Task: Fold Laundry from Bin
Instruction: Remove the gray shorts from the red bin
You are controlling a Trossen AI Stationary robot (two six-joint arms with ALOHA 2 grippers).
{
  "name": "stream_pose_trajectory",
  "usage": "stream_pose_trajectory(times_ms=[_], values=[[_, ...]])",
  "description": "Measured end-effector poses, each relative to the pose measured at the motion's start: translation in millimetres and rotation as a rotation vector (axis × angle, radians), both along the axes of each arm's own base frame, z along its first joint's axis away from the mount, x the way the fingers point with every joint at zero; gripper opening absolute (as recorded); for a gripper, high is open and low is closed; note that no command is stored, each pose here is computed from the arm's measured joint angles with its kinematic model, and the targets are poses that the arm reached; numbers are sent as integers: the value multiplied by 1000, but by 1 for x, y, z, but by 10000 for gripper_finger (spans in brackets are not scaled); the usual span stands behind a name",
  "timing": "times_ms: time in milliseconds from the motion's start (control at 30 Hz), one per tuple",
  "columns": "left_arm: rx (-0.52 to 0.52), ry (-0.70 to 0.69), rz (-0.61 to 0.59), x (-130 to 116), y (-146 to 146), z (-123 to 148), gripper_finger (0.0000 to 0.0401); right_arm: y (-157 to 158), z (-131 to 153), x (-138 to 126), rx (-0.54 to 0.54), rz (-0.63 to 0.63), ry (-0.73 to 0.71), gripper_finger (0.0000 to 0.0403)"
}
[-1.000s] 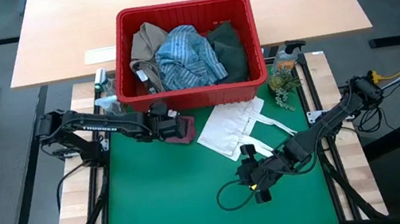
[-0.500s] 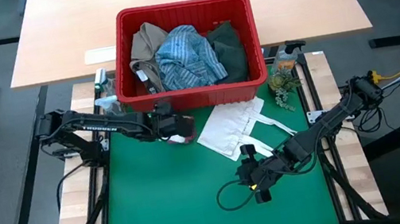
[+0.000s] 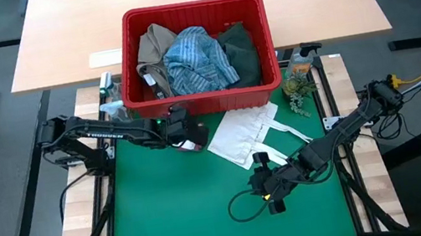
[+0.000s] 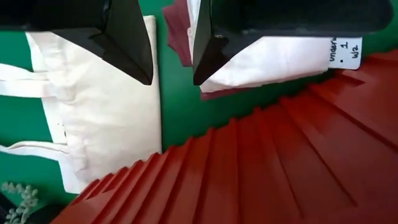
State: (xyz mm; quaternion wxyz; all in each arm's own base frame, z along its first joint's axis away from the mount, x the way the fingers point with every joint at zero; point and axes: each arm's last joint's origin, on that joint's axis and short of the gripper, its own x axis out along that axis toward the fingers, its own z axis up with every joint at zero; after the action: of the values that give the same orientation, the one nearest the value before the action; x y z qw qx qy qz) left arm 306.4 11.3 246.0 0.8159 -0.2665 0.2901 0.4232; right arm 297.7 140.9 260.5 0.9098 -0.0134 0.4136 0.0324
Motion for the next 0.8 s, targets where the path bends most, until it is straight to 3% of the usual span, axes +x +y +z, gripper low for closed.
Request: stream_pose_trajectory(times_ms=[200,600,800], values=[[9,43,-13,9,-8,-17,109,0,0,0,0,0,0,143],[-11,193,-31,42,-12,-97,109,0,0,0,0,2,5,143],[-14,178,-33,50,-12,-111,109,0,0,0,-1,1,3,143]])
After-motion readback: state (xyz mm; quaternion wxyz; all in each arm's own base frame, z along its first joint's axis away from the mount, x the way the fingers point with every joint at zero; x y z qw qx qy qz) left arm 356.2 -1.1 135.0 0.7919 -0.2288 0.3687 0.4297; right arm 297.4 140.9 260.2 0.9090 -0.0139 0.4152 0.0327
